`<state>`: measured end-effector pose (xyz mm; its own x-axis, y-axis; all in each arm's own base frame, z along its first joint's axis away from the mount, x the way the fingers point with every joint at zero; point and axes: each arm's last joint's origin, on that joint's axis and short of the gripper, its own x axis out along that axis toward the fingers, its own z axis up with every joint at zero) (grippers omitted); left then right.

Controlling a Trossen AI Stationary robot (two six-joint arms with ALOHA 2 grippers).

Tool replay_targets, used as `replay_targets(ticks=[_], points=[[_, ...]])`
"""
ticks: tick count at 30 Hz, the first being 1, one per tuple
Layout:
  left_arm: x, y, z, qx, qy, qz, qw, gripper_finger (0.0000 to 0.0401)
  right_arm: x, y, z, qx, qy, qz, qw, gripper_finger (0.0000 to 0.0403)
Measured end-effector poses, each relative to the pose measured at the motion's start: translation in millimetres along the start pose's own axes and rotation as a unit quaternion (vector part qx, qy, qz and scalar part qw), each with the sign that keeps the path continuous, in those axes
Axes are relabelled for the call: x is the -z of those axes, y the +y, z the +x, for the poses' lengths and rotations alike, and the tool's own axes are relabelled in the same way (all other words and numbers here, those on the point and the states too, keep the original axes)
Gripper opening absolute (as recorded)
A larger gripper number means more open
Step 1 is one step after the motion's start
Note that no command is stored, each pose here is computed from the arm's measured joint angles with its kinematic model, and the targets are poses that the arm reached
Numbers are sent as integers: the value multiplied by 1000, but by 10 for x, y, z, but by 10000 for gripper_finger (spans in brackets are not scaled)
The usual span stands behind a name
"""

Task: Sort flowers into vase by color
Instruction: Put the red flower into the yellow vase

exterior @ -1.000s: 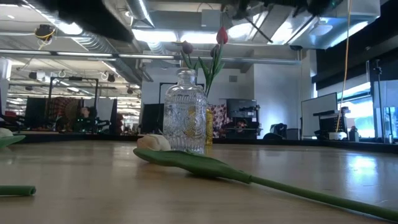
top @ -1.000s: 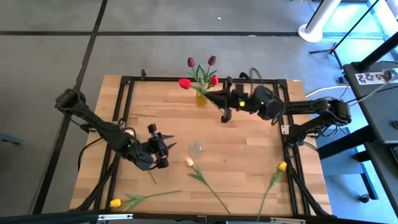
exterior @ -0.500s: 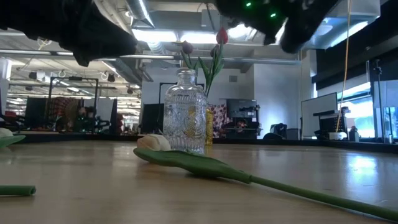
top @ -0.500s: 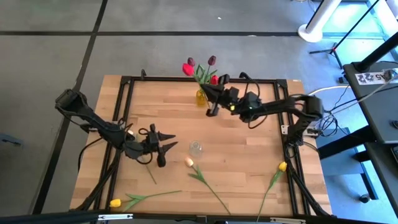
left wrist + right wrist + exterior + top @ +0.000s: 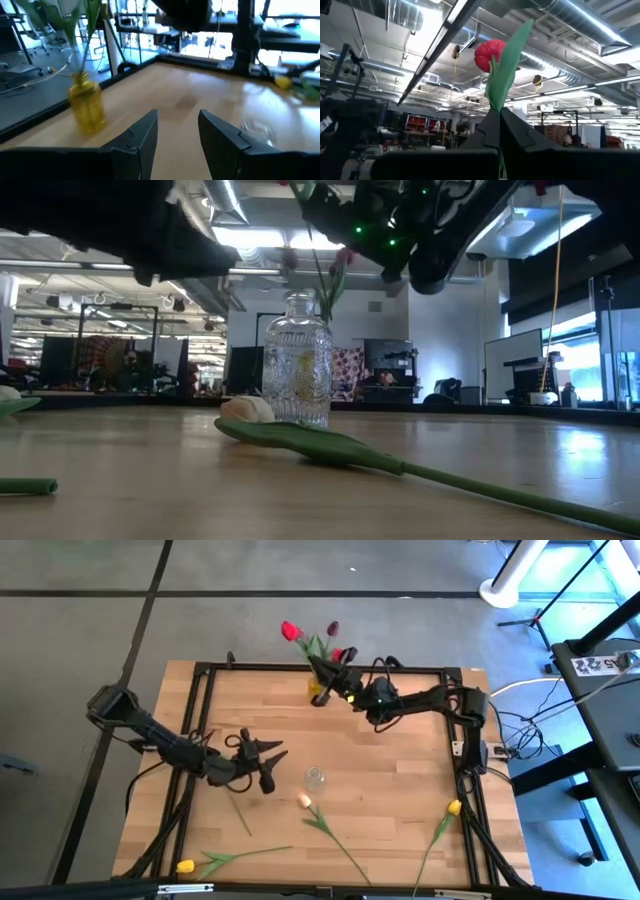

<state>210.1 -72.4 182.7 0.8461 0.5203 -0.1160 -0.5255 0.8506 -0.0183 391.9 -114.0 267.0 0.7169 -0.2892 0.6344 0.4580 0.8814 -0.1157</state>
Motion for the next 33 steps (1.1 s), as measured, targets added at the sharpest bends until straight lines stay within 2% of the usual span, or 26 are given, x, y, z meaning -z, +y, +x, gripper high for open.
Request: replay_targets(ticks=[5,10,15,19,23,27,33], points=[[-198,90,175,59,-56,-7,997,137,-79,133,-1,-19,-11,14,1000,0],[-287,232,335,70,-85,27,994,137,-240,332,0,-38,-25,33,998,0],[-477,316,521,125,-111,38,985,138,-442,493,3,-54,-42,69,995,0],[-623,335,673,171,-90,63,979,158,-483,610,-20,-72,-42,90,992,0],[-736,376,769,155,-79,69,982,184,-476,688,-35,-83,-27,98,991,1],[-754,424,792,130,-84,52,987,194,-508,761,-55,-93,-31,104,990,1],[-824,450,801,177,-110,-8,978,186,-513,799,-64,-115,-32,106,987,1]])
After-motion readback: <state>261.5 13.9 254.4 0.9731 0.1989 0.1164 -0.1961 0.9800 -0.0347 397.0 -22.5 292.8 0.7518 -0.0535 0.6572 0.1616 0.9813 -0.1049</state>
